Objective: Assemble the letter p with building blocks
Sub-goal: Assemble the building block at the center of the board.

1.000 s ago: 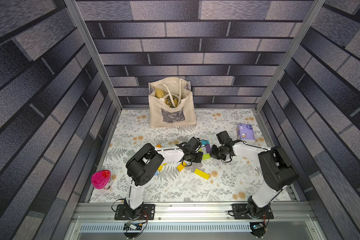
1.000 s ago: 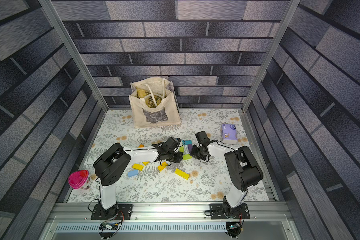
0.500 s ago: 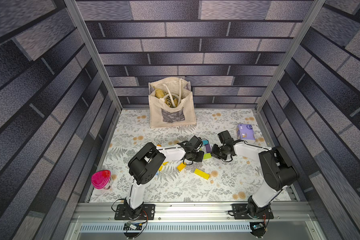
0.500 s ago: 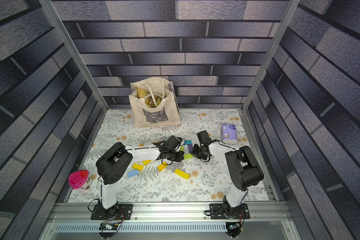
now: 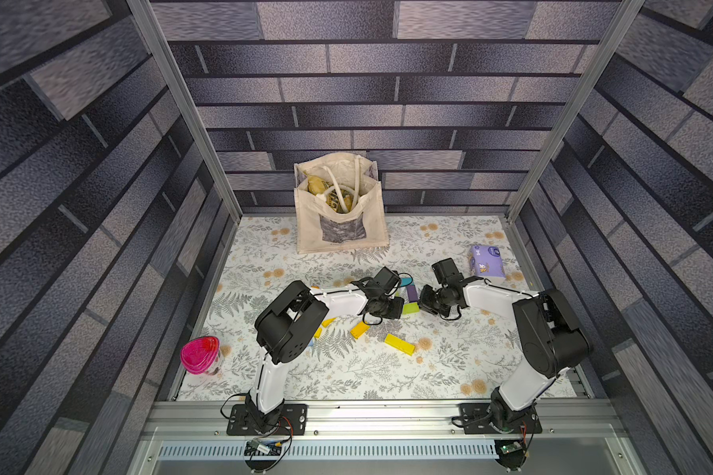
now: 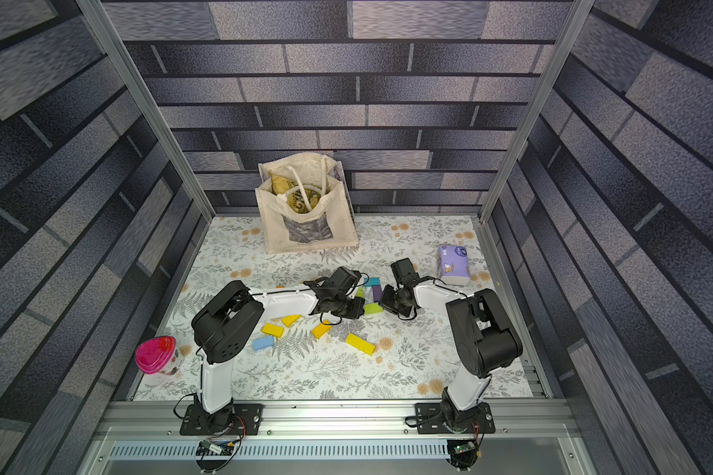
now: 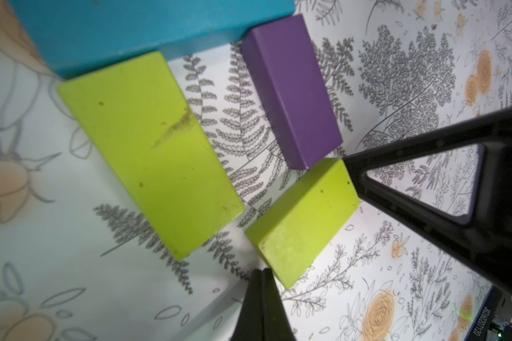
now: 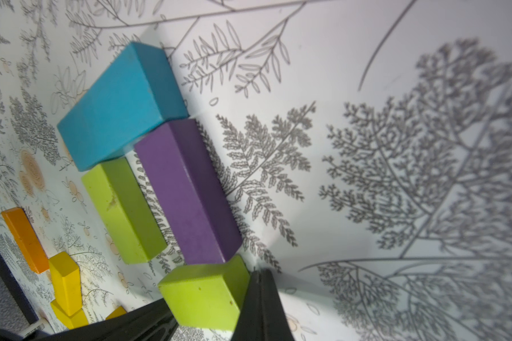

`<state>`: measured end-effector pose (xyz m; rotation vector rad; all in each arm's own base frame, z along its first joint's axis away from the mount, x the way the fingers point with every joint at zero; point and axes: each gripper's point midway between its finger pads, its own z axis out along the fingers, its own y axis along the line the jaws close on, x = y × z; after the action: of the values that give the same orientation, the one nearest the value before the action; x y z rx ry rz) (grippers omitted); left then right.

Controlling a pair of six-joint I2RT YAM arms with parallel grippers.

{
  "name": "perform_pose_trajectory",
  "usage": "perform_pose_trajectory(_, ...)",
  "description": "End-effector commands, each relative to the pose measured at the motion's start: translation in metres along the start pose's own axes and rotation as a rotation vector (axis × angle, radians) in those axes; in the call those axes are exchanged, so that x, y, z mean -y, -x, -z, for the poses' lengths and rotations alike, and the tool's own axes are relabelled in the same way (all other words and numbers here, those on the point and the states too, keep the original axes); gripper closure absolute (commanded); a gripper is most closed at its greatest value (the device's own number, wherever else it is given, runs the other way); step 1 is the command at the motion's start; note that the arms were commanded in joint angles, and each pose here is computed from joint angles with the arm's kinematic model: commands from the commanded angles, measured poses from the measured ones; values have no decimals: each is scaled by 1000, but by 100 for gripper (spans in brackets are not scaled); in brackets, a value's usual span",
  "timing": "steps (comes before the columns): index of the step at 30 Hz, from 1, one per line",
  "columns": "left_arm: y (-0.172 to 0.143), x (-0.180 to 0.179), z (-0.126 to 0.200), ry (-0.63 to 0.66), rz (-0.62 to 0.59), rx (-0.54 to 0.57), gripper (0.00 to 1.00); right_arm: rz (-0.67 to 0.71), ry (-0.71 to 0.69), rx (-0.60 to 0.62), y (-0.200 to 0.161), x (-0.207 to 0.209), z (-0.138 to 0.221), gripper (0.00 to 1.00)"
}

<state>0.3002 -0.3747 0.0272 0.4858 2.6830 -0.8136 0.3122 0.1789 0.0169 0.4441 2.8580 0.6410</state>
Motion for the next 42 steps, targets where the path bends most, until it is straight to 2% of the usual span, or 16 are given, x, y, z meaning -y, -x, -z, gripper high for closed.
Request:
perform_pose_trajectory(1, -2, -6, -10, 8, 5, -21, 100, -60, -166, -131, -38, 50, -18, 100)
perform_pose_trajectory(42, 0, -6, -13, 3, 12, -28, 100, -45, -238, -128, -35, 62, -15, 100)
